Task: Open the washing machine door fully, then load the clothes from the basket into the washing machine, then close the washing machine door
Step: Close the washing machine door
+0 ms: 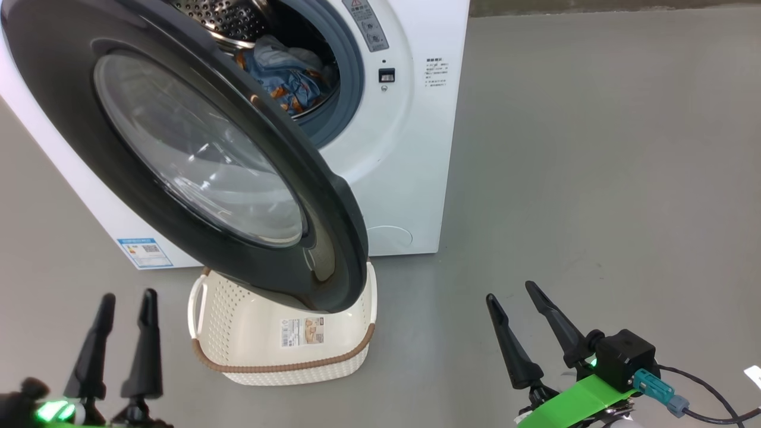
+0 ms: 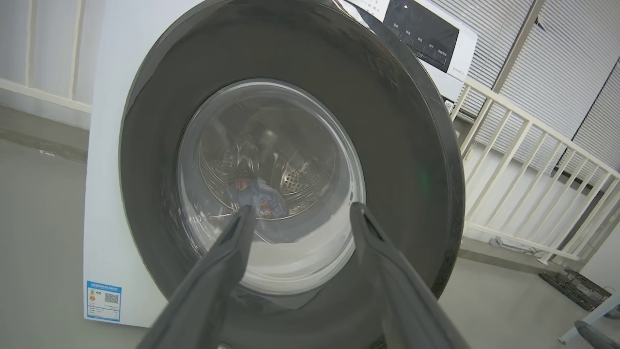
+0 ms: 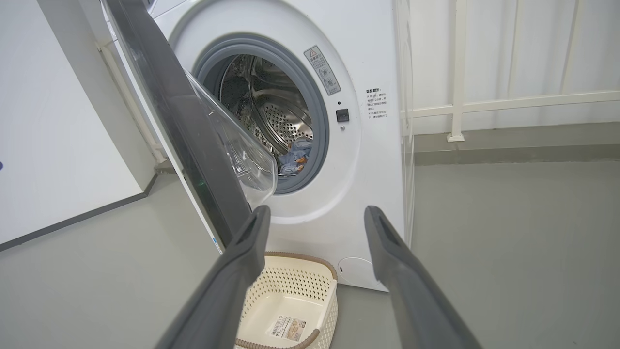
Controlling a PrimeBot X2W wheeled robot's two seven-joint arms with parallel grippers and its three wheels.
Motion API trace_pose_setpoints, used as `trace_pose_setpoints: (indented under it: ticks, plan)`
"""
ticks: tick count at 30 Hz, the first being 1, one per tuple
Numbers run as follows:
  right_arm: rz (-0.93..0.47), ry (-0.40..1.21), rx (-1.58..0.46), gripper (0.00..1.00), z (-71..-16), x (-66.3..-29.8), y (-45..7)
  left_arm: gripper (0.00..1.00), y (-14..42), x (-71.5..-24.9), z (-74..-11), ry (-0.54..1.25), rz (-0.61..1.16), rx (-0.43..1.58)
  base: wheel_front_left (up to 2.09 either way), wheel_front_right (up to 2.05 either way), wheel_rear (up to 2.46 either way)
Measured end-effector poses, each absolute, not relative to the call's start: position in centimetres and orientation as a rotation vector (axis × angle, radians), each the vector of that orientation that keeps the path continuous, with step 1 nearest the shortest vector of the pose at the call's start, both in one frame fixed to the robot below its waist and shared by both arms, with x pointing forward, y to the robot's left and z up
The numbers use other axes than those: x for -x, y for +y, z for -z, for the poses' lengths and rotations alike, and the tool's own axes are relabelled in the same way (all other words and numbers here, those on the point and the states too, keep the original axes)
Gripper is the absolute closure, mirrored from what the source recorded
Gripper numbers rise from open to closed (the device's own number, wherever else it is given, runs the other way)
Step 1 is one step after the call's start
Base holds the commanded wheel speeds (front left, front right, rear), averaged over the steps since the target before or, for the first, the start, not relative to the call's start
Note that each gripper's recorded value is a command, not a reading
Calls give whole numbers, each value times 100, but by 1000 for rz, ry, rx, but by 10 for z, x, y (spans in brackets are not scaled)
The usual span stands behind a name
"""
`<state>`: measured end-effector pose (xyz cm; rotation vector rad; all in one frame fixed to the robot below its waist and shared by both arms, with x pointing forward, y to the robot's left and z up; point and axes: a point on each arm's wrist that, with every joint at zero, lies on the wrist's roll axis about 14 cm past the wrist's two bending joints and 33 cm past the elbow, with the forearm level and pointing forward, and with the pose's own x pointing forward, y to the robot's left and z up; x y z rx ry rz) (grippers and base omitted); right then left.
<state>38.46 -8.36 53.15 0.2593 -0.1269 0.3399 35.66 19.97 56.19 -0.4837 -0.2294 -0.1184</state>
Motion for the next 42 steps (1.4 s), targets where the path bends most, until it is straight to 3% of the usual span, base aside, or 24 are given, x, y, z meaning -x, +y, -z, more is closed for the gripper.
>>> trace_pose_setpoints:
  ticks: [17,42]
  plan:
    - [-342,-128,-254,0,-531,-385,-83,0,208,-340,-519,-108,64,158,0,0,0]
    - [-334,-129,-252,0,-531,-385,-86,0,211,-332,-493,-31,26,159,0,0,0]
